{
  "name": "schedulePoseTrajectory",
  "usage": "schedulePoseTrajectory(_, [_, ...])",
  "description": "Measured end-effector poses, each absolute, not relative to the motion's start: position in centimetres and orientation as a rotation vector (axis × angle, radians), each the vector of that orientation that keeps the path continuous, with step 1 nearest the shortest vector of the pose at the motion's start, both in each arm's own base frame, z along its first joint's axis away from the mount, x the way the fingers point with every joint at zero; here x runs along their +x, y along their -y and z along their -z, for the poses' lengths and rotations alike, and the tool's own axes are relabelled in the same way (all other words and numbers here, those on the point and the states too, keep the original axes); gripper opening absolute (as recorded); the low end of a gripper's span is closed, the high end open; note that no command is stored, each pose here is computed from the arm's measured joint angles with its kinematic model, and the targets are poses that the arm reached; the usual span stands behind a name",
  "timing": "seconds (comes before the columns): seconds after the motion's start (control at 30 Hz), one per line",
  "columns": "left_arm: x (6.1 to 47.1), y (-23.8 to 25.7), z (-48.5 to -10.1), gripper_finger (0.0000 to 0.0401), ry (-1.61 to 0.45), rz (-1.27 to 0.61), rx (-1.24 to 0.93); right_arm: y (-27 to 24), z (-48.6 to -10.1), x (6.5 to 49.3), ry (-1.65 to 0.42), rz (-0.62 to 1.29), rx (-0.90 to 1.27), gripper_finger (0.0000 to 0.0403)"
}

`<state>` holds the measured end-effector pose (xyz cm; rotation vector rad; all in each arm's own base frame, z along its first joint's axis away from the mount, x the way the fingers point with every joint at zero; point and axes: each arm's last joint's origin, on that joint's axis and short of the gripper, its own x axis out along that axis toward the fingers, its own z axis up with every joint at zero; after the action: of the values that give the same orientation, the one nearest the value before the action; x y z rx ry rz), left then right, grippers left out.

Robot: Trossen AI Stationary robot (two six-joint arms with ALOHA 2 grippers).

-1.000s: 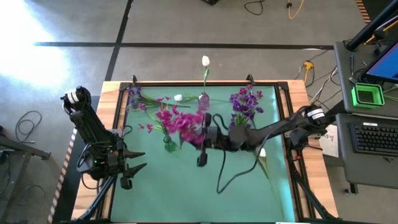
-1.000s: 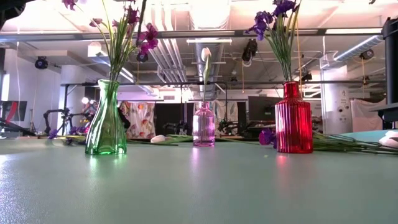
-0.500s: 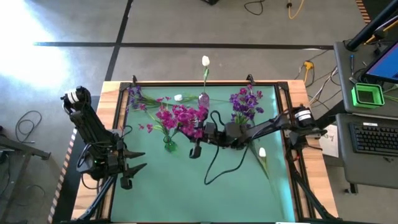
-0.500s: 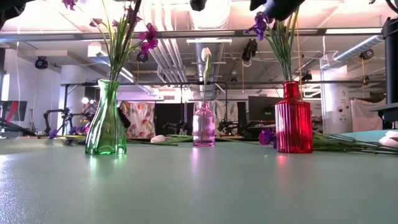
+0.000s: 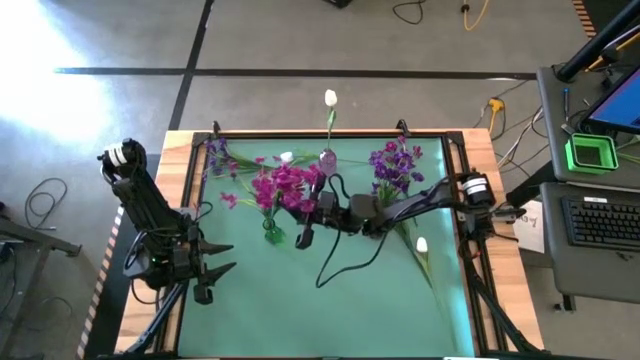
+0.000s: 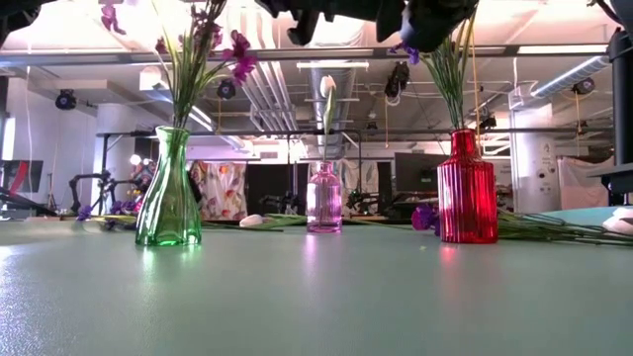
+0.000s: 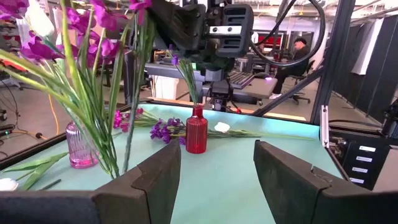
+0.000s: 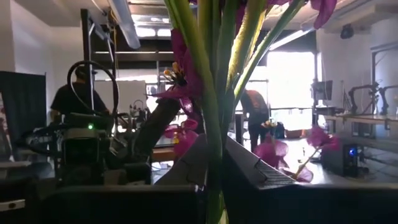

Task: Sort flowers into vase by color
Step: Put the bottom pink flowers into the green flower vase

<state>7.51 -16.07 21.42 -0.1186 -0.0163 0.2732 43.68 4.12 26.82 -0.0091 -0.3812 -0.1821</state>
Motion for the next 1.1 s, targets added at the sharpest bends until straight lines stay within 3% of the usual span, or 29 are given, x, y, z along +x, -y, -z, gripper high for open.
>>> schedulePoseTrajectory(0.63, [7.5, 16.1, -21.3, 0.0192, 0.015, -0.274, -0.107, -4.3, -24.2, 45.5, 0.265, 0.190, -0.059, 0.0021])
schedulePoseTrajectory(1.1, [7.5, 16.1, -21.3, 0.0192, 0.014, -0.273, -0.103, -4.4, -24.1, 46.2, 0.151, 0.203, -0.080, 0.0075])
